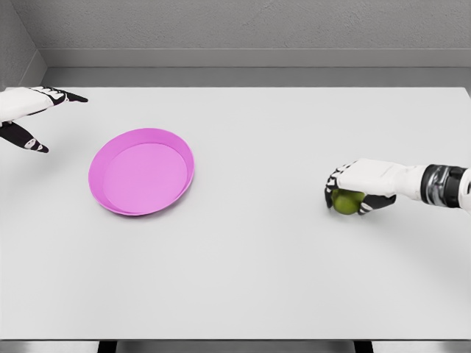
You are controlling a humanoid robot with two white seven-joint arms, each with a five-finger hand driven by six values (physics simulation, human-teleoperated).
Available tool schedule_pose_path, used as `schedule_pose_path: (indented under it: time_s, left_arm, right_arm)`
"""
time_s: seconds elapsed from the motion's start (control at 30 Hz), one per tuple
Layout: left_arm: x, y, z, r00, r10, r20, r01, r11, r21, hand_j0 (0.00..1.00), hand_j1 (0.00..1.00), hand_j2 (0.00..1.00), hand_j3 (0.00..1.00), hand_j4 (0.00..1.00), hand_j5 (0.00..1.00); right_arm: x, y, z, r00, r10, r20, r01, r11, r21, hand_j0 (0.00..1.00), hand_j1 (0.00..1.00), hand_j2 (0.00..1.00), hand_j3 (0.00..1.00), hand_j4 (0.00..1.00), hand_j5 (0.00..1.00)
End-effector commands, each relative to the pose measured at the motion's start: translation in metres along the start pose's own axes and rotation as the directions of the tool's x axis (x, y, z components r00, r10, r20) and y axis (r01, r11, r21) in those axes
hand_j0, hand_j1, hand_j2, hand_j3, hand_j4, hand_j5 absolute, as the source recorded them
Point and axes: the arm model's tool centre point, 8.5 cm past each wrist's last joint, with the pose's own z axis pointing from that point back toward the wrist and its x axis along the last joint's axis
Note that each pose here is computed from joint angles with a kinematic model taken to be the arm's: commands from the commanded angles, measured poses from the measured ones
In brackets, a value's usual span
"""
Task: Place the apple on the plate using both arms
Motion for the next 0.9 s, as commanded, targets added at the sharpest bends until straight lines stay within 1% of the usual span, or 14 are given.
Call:
schedule_pose_path:
  time_s: [0.0,0.17,0.23,0.3,0.37,0.53,0.57,0.67,0.87]
  left_arm:
    - [0.0,0.001,0.0,1.0,0.005,0.0,-0.005,1.0,0.005,1.0,1.0,1.0,1.0,1.0,1.0]
    - [0.0,0.001,0.0,1.0,0.005,0.0,-0.005,1.0,0.005,1.0,1.0,1.0,1.0,1.0,1.0]
    - [-0.001,0.001,0.001,1.0,0.006,-0.001,-0.006,1.0,0.005,1.0,1.0,1.0,1.0,1.0,1.0]
    - [-0.001,0.001,0.001,1.0,0.005,-0.002,-0.005,1.0,0.005,1.0,1.0,1.0,1.0,1.0,1.0]
    - [0.0,0.001,0.0,1.0,0.006,0.0,-0.006,1.0,0.006,1.0,1.0,1.0,1.0,1.0,1.0]
    - [-0.001,0.001,0.001,1.0,0.006,-0.003,-0.006,1.0,0.004,1.0,1.0,1.0,1.0,1.0,1.0]
    - [0.0,0.001,0.0,1.0,0.005,0.0,-0.005,1.0,0.005,1.0,1.0,1.0,1.0,1.0,1.0]
    - [-0.001,0.001,0.001,1.0,0.005,-0.002,-0.005,1.0,0.005,1.0,1.0,1.0,1.0,1.0,1.0]
    - [-0.001,0.001,0.001,1.0,0.005,-0.002,-0.005,1.0,0.005,1.0,1.0,1.0,1.0,1.0,1.0]
  right_arm:
    - [0.002,-0.002,-0.002,1.0,0.0,0.008,0.0,1.0,-0.008,0.47,0.47,0.47,0.47,0.47,0.47]
    - [0.011,-0.018,-0.011,0.999,0.017,0.04,-0.015,0.999,-0.046,0.47,0.47,0.47,0.47,0.47,0.47]
    - [0.013,-0.022,-0.013,0.999,0.021,0.048,-0.019,0.998,-0.055,0.47,0.47,0.47,0.47,0.47,0.47]
    - [0.019,-0.024,-0.018,0.997,0.023,0.068,-0.019,0.998,-0.064,0.47,0.47,0.47,0.47,0.47,0.47]
    - [0.025,-0.03,-0.025,0.996,0.027,0.089,-0.02,0.997,-0.081,0.47,0.47,0.47,0.47,0.47,0.47]
    - [0.037,-0.038,-0.036,0.991,0.032,0.128,-0.019,0.994,-0.106,0.46,0.46,0.46,0.46,0.46,0.46]
    - [0.041,-0.042,-0.039,0.989,0.037,0.14,-0.02,0.993,-0.116,0.46,0.46,0.46,0.46,0.46,0.46]
    - [0.048,-0.046,-0.045,0.986,0.038,0.16,-0.017,0.992,-0.128,0.46,0.46,0.46,0.46,0.46,0.46]
    - [0.071,-0.056,-0.063,0.972,0.043,0.229,-0.005,0.987,-0.163,0.47,0.47,0.47,0.47,0.47,0.47]
